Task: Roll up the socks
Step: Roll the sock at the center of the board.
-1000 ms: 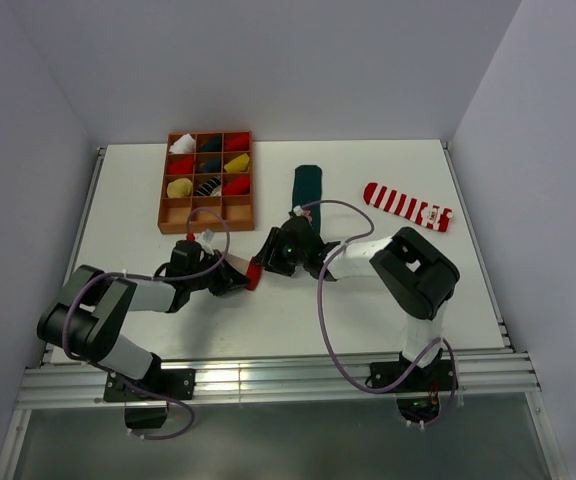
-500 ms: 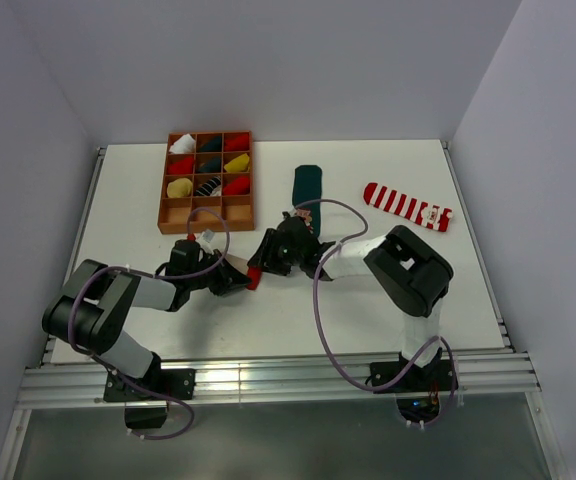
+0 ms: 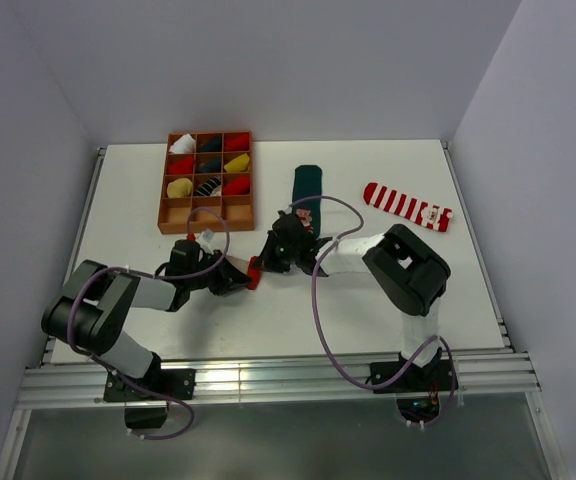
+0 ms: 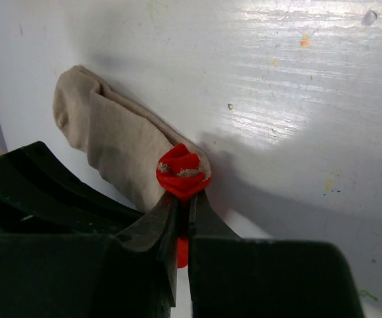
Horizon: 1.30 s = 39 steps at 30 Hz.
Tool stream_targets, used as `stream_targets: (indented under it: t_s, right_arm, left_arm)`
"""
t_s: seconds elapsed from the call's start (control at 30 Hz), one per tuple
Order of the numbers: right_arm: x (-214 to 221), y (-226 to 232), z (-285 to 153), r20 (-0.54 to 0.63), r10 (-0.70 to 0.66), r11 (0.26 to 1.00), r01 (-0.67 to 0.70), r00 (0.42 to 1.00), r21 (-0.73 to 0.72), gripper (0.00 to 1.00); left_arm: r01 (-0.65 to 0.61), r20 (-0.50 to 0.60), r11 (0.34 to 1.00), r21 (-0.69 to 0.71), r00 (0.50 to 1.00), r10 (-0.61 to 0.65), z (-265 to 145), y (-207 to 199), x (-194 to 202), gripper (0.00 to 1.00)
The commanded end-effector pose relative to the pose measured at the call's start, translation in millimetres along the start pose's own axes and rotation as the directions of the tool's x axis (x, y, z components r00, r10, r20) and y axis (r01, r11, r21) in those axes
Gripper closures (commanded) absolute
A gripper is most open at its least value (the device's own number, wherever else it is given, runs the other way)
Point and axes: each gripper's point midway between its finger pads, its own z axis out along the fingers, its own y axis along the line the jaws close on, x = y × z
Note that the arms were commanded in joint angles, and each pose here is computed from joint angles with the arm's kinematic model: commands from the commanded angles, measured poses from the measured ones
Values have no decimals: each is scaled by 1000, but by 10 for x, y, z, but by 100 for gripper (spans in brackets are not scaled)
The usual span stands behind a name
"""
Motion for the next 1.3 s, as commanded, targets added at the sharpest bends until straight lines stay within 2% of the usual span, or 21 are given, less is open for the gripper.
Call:
stream_targets:
  t_s: [0.0, 0.03, 0.13, 0.17, 0.23, 0.33, 0.57, 0.77, 1.07, 1.27]
  right_arm:
    - [-165, 33, -92, 42, -69, 995, 66, 997, 74, 100]
    - [-180, 17, -117, 41, -73, 993, 68, 997, 95, 100]
    - [-173, -101, -187, 11, -72, 977, 68, 997, 202, 100]
    - [-162, -122, -196, 5, -71, 972, 68, 997, 223, 100]
    - [-135, -145, -216, -17, -62, 963, 65, 998, 261, 100]
    - [-96, -141, -219, -31, -65, 953, 71, 997, 295, 100]
    - [-31, -125, -217, -73, -42, 936, 65, 996, 346, 100]
    - [-2, -111, -213, -93, -16, 932, 48, 996, 359, 100]
    - [10, -126, -206, -99, -12, 930, 48, 995, 365, 100]
    - [51, -70, -196, -125, -1, 938, 44, 992, 344, 100]
  left_arm:
    - [0, 4, 981, -192, 1000, 1, -107, 463, 129, 78]
    - [-26, 35, 984, -179, 999, 33, -142, 372, 57, 64]
    - [-99, 108, 971, -216, 986, 125, -242, 248, -93, 45]
    - [-117, 147, 956, -270, 976, 161, -285, 291, -167, 42]
    - [-177, 189, 949, -260, 954, 230, -336, 75, -226, 35]
    - [-268, 253, 915, -301, 903, 348, -386, -106, -295, 32]
    - [-484, 291, 794, -368, 751, 593, -329, -479, -236, 30]
    - [-592, 244, 690, -416, 658, 712, -117, -631, -142, 31]
    - [-665, 145, 573, -479, 584, 799, 121, -600, 76, 39]
    - [-677, 94, 528, -512, 567, 818, 186, -496, 150, 56]
